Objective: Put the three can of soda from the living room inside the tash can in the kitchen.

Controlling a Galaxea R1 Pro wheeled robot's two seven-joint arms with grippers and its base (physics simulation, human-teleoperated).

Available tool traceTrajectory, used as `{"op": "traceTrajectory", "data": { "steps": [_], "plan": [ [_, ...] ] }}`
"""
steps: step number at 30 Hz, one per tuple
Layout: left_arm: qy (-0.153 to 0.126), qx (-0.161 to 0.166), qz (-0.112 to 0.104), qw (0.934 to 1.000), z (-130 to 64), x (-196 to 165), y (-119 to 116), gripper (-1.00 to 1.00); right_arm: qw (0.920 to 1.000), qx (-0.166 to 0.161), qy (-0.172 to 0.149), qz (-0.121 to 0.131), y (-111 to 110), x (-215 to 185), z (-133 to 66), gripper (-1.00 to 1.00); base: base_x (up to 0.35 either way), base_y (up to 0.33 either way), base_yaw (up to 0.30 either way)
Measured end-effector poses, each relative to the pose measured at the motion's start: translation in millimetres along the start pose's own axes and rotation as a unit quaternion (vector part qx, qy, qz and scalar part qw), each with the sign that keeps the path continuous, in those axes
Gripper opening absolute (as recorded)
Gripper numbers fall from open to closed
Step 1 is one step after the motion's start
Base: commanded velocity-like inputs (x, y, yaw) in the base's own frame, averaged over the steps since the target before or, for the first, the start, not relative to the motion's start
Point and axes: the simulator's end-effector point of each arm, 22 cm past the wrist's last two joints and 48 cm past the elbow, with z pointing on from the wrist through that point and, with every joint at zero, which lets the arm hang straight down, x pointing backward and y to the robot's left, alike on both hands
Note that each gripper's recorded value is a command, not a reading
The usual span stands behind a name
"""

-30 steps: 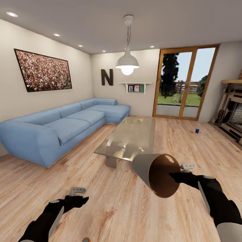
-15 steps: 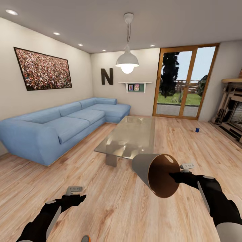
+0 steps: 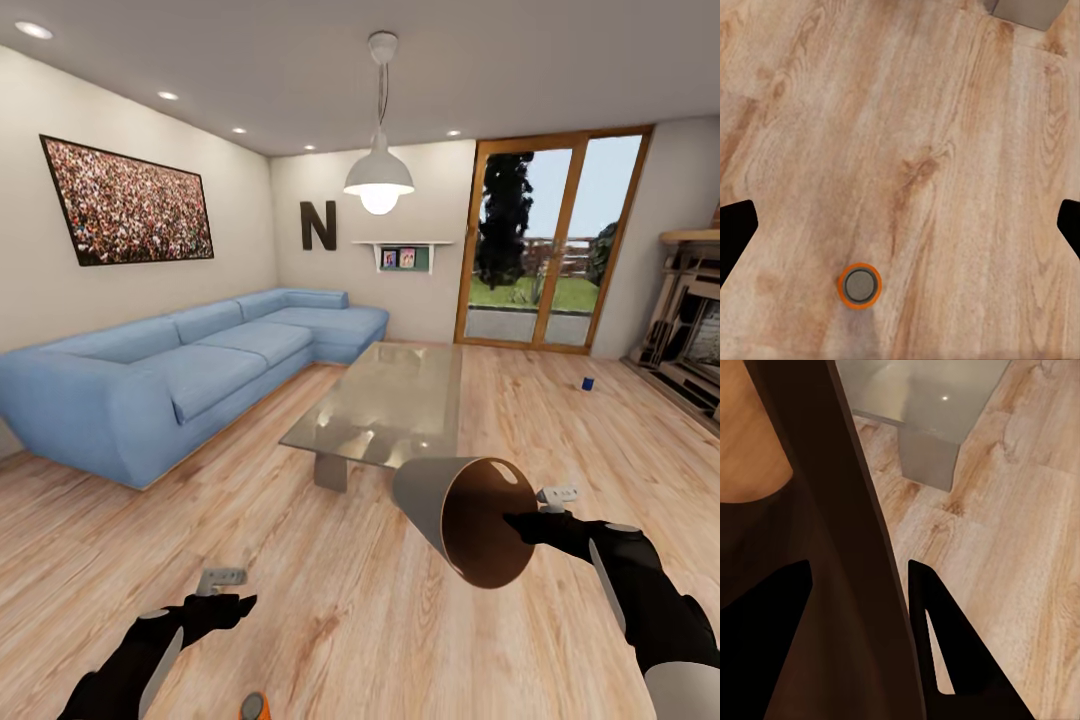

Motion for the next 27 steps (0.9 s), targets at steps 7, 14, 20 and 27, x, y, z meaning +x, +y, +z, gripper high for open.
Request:
{"op": "traceTrajectory", "data": {
  "steps": [7,14,20,27],
  "plan": [
    [-0.001,-0.001,0.0,1.0,8.4,11.6,1.6,1.0,1.0,0.0,0.0,0.0,-0.8,13.1,6.0,-1.0,0.0,0.0,0.0],
    [-0.002,0.0,0.0,1.0,17.0,23.5,1.6,1.0,1.0,-0.001,0.0,0.0,-0.8,26.4,12.1,-1.0,0.0,0.0,0.0],
    [-0.002,-0.001,0.0,1.0,24.1,33.9,3.2,1.0,1.0,-0.001,0.0,0.0,-1.1,38.0,17.2,-1.0,0.0,0.0,0.0],
    [0.01,0.0,-0.005,0.9999,35.4,62.6,5.6,1.0,1.0,-0.001,0.0,0.0,-1.7,51.6,23.1,-1.0,0.0,0.0,0.0]
  ]
}}
